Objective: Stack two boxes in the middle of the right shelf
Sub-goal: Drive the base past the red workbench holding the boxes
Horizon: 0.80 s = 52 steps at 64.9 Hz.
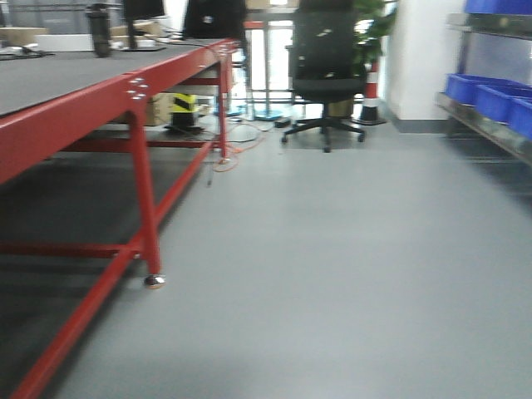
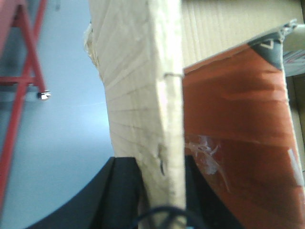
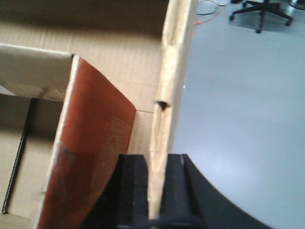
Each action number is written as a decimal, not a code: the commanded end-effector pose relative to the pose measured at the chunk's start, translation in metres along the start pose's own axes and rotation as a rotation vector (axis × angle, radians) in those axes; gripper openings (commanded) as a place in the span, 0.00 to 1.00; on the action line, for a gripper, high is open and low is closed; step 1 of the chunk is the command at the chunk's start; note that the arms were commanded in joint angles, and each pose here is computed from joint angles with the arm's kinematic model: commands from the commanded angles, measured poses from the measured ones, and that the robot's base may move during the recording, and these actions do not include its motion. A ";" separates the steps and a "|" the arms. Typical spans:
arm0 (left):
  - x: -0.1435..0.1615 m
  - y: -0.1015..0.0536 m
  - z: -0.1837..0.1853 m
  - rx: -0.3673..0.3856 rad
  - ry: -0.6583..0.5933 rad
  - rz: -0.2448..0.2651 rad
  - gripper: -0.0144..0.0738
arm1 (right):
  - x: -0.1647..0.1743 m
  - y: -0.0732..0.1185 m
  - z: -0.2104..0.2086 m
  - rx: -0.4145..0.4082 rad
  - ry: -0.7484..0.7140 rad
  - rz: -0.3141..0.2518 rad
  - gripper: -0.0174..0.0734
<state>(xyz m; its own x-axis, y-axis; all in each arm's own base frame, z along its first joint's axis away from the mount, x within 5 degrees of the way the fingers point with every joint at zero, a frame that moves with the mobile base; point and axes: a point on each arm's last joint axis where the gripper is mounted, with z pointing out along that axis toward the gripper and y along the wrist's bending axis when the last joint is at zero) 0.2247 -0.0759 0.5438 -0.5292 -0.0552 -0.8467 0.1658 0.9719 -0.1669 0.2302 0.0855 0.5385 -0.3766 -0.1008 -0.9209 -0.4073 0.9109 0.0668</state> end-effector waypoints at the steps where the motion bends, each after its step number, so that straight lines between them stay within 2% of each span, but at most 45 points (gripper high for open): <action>1: -0.006 -0.002 -0.014 0.039 -0.079 -0.010 0.04 | -0.008 -0.003 -0.007 0.037 -0.073 -0.029 0.03; 52: -0.006 -0.002 -0.014 0.039 -0.079 -0.010 0.04 | -0.008 -0.003 -0.007 0.037 -0.073 -0.029 0.03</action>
<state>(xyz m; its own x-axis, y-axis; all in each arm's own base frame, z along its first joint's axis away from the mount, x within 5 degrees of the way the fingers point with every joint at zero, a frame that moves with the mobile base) 0.2247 -0.0761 0.5438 -0.5296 -0.0556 -0.8464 0.1668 0.9715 -0.1682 0.2302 0.0855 0.5385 -0.3766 -0.1008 -0.9209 -0.4073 0.9109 0.0668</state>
